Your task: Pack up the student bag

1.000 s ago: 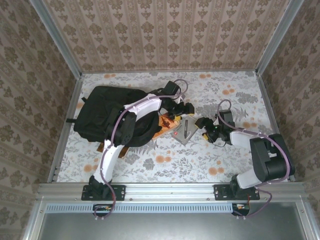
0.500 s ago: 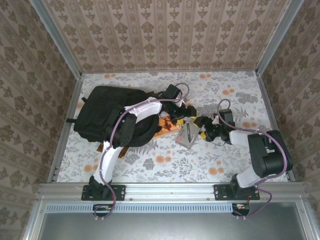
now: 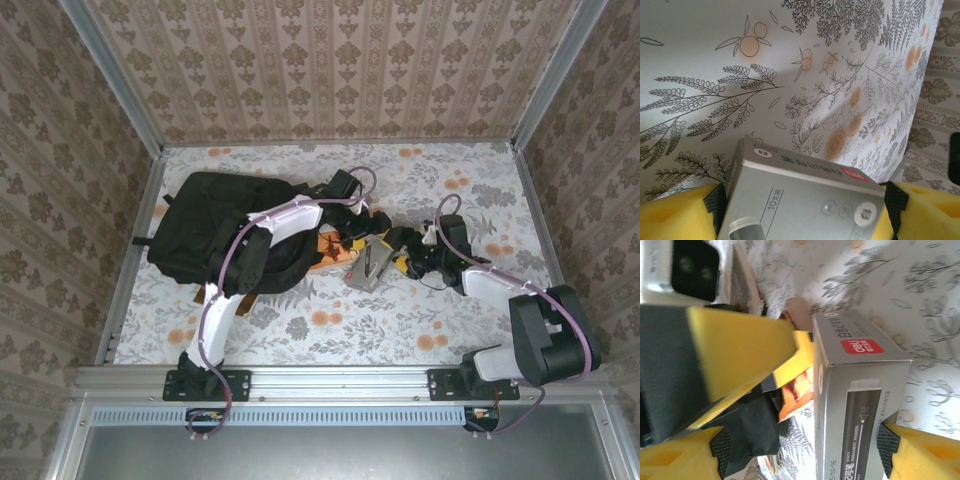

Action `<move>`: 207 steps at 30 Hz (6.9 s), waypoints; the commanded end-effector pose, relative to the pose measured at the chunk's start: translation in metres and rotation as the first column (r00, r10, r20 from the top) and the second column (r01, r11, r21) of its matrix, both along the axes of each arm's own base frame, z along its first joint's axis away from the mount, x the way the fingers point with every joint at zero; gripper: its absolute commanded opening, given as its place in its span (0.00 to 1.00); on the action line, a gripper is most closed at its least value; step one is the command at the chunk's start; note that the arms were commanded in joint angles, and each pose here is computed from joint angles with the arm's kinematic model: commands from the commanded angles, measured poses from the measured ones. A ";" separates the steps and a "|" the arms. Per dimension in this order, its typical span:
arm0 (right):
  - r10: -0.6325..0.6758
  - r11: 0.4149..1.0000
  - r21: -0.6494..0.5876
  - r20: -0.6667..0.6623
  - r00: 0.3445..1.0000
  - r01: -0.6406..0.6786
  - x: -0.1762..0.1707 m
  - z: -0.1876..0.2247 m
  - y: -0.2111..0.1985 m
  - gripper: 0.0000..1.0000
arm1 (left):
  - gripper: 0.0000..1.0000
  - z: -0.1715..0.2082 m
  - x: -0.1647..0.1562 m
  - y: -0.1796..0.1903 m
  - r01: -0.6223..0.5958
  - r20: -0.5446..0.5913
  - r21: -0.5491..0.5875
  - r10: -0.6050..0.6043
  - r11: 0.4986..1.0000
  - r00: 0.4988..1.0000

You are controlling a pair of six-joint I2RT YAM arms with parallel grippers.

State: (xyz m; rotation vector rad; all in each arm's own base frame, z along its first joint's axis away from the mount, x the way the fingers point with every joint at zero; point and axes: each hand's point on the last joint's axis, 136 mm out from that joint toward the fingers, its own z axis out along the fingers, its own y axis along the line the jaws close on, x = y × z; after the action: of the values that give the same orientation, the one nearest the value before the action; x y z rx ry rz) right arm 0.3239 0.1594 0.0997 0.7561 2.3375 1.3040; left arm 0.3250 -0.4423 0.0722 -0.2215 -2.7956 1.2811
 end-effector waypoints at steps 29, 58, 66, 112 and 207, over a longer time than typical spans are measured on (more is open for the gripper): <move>0.086 0.994 0.055 0.212 0.973 -0.099 0.039 0.071 0.073 0.79 | 0.86 -0.018 -0.024 0.025 0.018 -0.117 0.050 -0.012 0.999 0.993; 0.139 0.990 -0.019 0.226 0.964 -0.138 0.050 0.053 0.091 0.78 | 0.81 -0.010 -0.013 0.043 -0.005 -0.088 0.058 0.010 0.998 0.996; 0.296 0.940 -0.254 0.274 0.915 -0.228 -0.001 0.078 0.059 0.79 | 0.86 0.062 0.002 0.086 -0.074 0.178 0.168 0.043 0.983 0.983; 0.142 0.863 -0.492 0.014 0.990 -0.117 -0.026 0.012 -0.050 0.83 | 1.00 -0.055 -0.111 0.084 0.469 0.094 0.629 -0.660 0.620 0.746; -0.104 0.946 -0.305 0.029 0.994 0.108 -0.068 0.036 -0.075 0.81 | 0.70 0.057 -0.113 0.075 0.388 0.411 0.634 -0.716 0.669 0.564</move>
State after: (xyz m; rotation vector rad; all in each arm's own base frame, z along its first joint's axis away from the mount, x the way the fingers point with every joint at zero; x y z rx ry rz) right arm 0.2701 0.0826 0.1444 0.7960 2.3112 0.8504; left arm 0.2075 -0.3729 0.1002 -1.5210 -2.9031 0.3286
